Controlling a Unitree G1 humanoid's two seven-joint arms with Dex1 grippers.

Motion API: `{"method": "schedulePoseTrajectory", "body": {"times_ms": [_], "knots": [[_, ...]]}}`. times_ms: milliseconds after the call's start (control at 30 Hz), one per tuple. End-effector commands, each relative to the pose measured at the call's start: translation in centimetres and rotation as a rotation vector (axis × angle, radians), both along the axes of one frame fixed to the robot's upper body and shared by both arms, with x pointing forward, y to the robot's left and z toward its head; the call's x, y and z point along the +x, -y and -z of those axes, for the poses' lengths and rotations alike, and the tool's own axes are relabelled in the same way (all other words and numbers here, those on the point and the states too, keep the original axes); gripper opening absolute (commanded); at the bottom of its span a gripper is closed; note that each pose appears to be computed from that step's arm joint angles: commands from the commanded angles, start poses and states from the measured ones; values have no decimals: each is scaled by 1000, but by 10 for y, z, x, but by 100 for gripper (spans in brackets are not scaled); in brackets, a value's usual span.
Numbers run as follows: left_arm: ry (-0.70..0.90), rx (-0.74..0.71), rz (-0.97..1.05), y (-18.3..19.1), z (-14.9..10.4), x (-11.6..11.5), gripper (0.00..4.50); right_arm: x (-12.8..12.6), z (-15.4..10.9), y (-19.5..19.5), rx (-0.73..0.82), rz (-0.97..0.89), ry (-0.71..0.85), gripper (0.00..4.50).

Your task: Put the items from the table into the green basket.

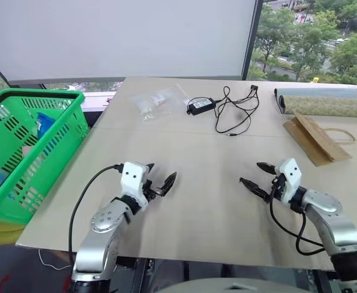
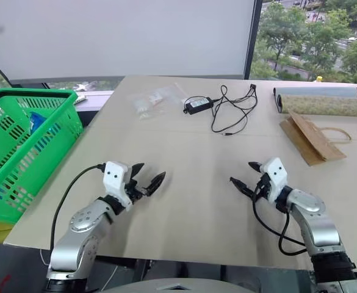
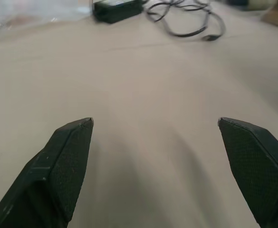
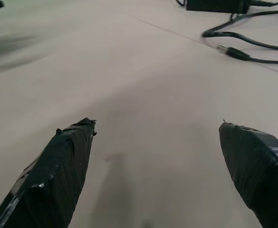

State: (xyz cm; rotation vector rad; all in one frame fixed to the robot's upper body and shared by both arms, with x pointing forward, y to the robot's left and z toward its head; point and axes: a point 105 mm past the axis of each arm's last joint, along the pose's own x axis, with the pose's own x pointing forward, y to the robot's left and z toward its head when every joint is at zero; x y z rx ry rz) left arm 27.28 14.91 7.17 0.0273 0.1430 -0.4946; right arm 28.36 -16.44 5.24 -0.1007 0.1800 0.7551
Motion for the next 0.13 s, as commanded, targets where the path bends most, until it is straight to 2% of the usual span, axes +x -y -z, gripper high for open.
{"method": "schedulePoseTrajectory", "body": {"times_ms": [33, 133], "knots": [[59, 2, 23, 5, -10, 3, 434, 1, -20, 2, 7, 5, 92, 450], [67, -5, 38, 8, -11, 6, 434, 0, -20, 2, 15, 18, 97, 450]]}}
